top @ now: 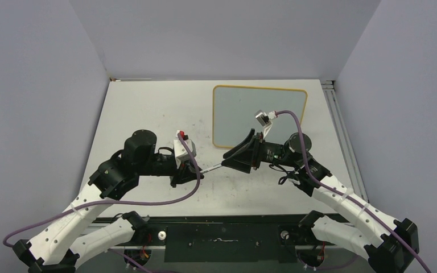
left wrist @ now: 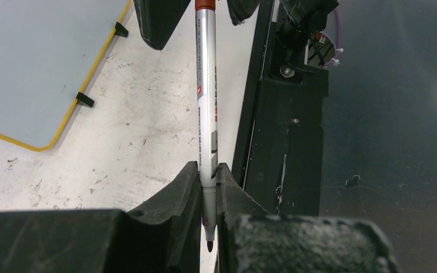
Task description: Write a sentence on the whiteboard
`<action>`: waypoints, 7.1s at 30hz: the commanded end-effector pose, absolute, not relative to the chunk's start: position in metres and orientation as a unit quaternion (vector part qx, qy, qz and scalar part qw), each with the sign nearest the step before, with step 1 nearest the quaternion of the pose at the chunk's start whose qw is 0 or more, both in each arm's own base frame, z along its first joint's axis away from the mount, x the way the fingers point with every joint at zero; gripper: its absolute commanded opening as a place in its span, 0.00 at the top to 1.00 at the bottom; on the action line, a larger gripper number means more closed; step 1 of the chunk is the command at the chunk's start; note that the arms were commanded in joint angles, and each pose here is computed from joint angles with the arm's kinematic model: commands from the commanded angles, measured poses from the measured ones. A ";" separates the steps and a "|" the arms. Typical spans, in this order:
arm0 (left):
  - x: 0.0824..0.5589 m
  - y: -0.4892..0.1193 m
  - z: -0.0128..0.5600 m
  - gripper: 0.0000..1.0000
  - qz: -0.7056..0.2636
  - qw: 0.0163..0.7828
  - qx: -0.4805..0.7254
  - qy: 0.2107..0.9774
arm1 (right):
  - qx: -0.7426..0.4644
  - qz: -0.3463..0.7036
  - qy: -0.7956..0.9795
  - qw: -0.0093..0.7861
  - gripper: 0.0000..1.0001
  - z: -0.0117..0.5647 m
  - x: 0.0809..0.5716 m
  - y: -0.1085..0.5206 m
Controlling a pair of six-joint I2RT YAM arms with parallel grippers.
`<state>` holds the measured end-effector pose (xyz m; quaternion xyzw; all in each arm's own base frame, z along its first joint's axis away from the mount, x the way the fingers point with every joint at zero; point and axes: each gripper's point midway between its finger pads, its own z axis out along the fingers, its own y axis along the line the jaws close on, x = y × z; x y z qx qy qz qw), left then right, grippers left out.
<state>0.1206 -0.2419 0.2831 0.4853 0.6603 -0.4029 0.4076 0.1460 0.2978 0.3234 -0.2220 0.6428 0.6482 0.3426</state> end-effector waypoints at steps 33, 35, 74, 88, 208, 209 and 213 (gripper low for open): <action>0.123 -0.258 0.298 1.00 -0.420 0.416 0.493 0.639 | -0.257 0.651 0.635 0.328 0.82 0.312 0.125 0.319; 0.123 -0.258 0.297 1.00 -0.419 0.415 0.492 0.640 | -0.257 0.647 0.637 0.331 0.92 0.311 0.126 0.319; 0.336 -0.211 0.296 0.01 -0.384 0.491 0.144 0.768 | -0.131 0.336 0.645 0.674 0.95 0.312 0.287 0.188; 0.424 -0.271 0.241 0.10 -0.459 0.465 0.237 0.719 | -0.112 0.285 0.629 0.714 0.95 0.339 0.288 0.163; 0.352 -0.280 0.196 1.00 -0.477 0.420 0.302 0.711 | -0.084 0.329 0.600 0.725 0.95 0.316 0.342 0.247; 0.352 -0.281 0.196 1.00 -0.477 0.420 0.302 0.711 | -0.079 0.324 0.603 0.725 0.95 0.315 0.343 0.245; 0.351 -0.280 0.197 1.00 -0.477 0.421 0.302 0.710 | -0.060 0.304 0.607 0.732 0.95 0.314 0.343 0.231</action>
